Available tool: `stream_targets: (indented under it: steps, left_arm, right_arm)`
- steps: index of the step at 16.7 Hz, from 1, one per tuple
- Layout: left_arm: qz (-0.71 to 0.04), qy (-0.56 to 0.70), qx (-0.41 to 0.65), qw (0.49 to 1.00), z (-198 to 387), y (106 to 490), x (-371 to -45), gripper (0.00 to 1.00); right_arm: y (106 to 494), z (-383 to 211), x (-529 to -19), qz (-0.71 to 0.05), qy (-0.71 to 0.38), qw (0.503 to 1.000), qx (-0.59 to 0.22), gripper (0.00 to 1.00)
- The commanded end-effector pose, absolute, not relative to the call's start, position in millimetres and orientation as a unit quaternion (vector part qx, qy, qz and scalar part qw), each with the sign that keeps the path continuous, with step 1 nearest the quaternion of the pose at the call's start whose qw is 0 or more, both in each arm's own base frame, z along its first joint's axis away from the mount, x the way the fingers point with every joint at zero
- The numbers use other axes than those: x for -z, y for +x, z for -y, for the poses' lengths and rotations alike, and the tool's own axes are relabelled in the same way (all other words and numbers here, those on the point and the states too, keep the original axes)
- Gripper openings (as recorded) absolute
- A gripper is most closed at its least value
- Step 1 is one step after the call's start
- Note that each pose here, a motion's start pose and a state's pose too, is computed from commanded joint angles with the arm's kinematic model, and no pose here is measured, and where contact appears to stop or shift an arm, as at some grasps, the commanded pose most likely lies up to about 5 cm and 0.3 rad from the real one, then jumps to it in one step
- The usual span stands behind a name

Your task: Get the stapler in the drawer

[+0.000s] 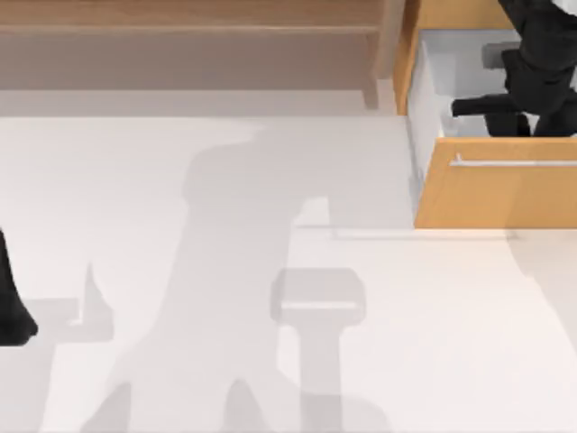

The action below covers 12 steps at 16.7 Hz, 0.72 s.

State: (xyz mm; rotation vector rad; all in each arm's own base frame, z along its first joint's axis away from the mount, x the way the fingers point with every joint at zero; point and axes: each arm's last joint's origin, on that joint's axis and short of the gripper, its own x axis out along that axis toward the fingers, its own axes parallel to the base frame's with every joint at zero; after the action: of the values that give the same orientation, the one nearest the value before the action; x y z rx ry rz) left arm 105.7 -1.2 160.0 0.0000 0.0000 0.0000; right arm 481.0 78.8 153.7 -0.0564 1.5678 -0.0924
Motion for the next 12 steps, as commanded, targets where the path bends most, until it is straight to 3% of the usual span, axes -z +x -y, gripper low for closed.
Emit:
stream_targets:
  steps: [12]
  left_arm:
    - [0.0, 0.0, 0.0, 1.0, 1.2, 105.7, -160.0, 1.0]
  right_arm:
    - [475.4, -73.1, -149.6, -0.707, -0.007, 0.708, 0.004, 0.0]
